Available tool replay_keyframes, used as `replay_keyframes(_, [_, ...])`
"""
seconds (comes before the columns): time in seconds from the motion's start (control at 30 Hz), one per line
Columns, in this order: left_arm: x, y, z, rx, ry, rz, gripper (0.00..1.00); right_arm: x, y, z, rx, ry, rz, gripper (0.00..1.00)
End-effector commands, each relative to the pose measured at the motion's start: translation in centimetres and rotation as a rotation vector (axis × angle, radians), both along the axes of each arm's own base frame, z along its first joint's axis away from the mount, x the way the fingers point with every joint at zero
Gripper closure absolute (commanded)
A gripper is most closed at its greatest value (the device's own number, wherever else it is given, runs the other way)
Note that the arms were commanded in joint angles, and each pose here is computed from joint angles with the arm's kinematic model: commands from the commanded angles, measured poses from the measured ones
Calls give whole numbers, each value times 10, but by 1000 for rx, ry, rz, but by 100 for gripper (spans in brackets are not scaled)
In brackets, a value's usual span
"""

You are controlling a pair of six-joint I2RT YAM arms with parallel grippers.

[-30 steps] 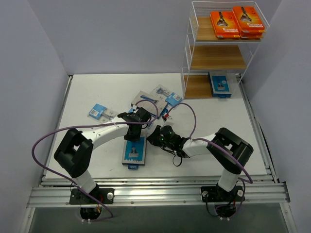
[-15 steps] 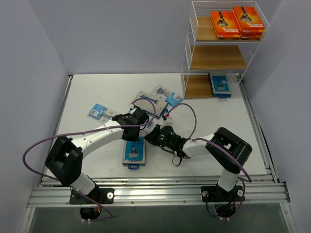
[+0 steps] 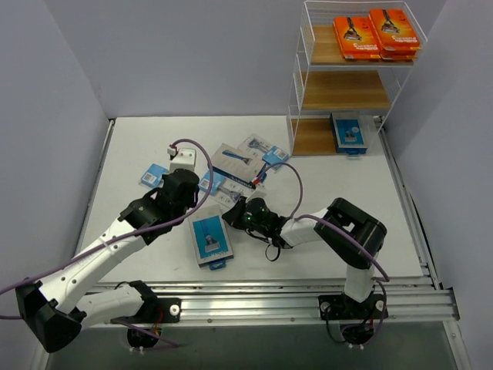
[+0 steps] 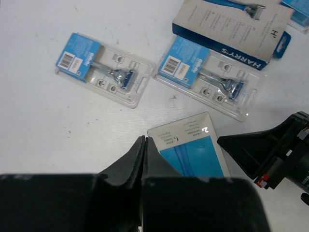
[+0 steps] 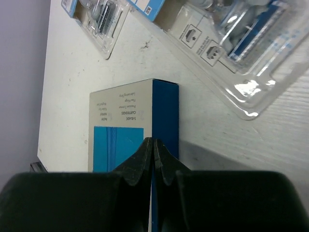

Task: Place and organize the shaving razors onto the shelf
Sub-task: Grab a shaving razor with the right arm

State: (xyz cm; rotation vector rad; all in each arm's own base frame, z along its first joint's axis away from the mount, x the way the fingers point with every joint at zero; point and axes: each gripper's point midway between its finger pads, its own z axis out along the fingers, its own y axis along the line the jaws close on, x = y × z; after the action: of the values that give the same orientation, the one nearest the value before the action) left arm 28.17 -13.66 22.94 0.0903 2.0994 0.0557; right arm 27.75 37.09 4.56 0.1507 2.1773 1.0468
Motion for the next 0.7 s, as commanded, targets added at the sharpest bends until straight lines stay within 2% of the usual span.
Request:
replay_keyframes(0.0, [10,18,-1,79,-72,45,97,6,29,9,-23,-30,35,100])
replay_keyframes(0.1, [11,29,9,102,-98,93,92,6,46,-1,-39,-18,66,100])
replay_keyframes(0.13, [10,31,12,97,-110,101,89,5,62,8,-12,-26,107,100])
replay_keyframes(0.23, [7,37,20,72,-137,109,70,-2,81,-3,-27,-18,176,100])
replay_keyframes(0.27, [6,39,22,67,-147,115,64,0,89,4,-14,-31,190,100])
replay_keyframes(0.3, [6,41,22,63,-154,121,49,0,91,5,-19,-36,198,100])
replay_keyframes(0.37, [2,45,28,44,-176,125,34,4,92,19,-24,-58,199,100])
replay_keyframes(0.4, [1,46,30,37,-184,128,20,8,90,25,-26,-61,186,100])
replay_keyframes(0.47, [-1,47,32,24,-197,123,5,21,81,42,-14,-77,148,99])
replay_keyframes(0.53, [-2,47,32,17,-202,116,6,29,73,72,10,-108,116,91])
replay_keyframes(0.6, [-2,48,32,19,-202,120,6,36,60,97,-2,-141,78,77])
replay_keyframes(0.67, [-2,51,31,26,-199,132,6,35,46,112,-30,-160,47,70])
